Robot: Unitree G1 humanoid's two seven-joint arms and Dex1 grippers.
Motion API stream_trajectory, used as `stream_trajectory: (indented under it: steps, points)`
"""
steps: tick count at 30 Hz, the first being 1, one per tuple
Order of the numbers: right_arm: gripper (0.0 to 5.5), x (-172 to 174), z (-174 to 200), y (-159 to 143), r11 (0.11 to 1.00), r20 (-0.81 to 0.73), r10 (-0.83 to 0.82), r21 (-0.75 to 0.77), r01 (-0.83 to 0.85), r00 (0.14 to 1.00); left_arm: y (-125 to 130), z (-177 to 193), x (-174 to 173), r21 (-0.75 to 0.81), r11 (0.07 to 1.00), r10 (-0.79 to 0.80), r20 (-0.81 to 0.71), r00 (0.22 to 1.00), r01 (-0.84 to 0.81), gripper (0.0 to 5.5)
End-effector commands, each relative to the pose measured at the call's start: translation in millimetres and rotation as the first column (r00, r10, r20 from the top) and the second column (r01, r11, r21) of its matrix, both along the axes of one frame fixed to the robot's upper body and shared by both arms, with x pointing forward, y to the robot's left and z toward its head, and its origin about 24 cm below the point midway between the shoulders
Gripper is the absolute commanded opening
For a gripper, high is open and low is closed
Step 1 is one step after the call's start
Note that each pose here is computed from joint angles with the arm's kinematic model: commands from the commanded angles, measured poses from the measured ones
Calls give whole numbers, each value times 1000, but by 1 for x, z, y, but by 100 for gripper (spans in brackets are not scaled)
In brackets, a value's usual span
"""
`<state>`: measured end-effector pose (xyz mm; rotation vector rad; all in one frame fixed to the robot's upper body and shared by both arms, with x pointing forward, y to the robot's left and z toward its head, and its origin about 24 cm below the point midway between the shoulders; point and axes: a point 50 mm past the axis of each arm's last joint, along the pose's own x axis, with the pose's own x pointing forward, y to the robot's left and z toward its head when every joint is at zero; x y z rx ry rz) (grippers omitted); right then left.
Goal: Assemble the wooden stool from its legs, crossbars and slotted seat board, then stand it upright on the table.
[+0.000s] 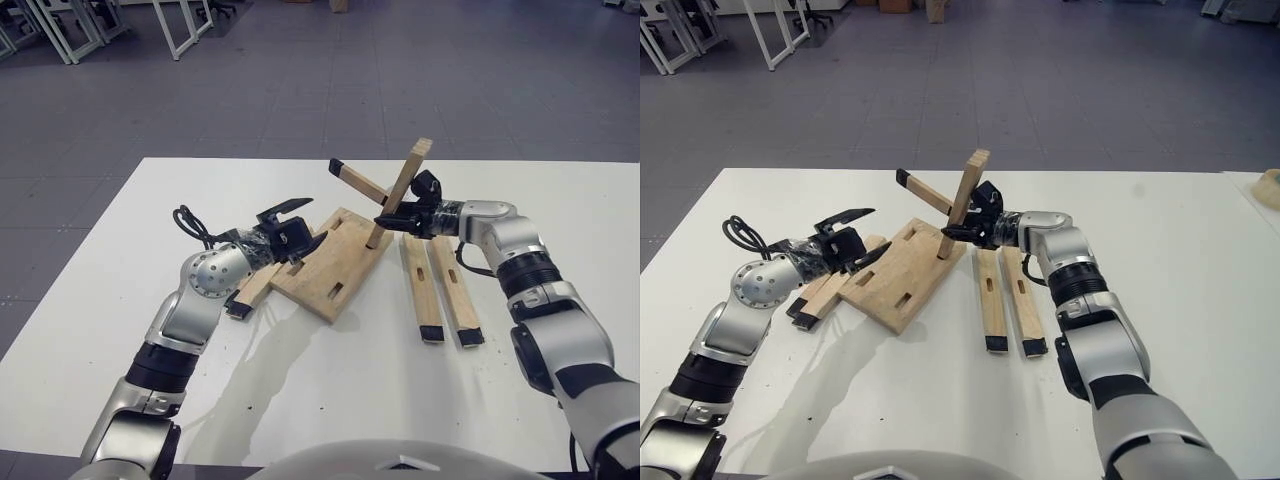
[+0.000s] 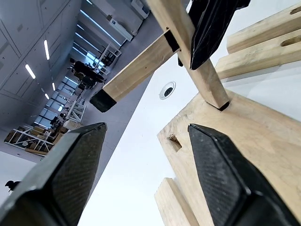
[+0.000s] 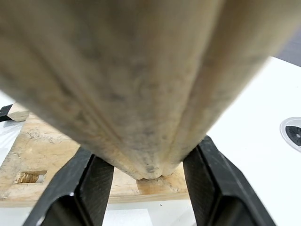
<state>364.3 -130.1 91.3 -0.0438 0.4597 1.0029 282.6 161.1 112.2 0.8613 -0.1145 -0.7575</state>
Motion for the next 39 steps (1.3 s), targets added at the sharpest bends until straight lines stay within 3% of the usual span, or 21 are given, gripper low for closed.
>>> stream_trajectory:
  steps: [1,7,16,23,30,32,34,36,39]
  points:
    - [203,-26,-55,-17,995,-294,-60,-100,32,954,-2,2,3,9,1000,-4,17,1000,4,320]
    - [203,-22,-46,-15,996,-273,-61,-82,40,960,-3,0,2,14,1000,-7,15,1000,7,320]
    - [203,-16,-9,-2,999,-124,-32,8,34,992,-5,-6,-2,23,1000,-9,-9,1000,10,320]
    - [351,-24,-4,-8,997,-72,-55,-55,51,996,-2,-13,-4,40,999,-5,-33,999,6,320]
    - [357,-44,25,-59,947,36,-291,-132,293,956,-2,-16,-7,42,999,9,-40,999,-7,320]
    - [357,-39,60,-72,904,167,-411,-53,424,896,3,-19,-8,49,998,32,-43,999,-30,320]
    - [357,-28,105,-76,842,293,-538,149,518,790,4,-21,-8,59,997,48,-47,998,-45,320]
    - [357,-21,147,-64,801,343,-592,349,486,729,4,-23,-8,72,996,52,-57,997,-48,320]
    - [357,-15,174,-36,795,339,-559,480,371,757,3,-24,-6,89,995,50,-68,996,-44,320]
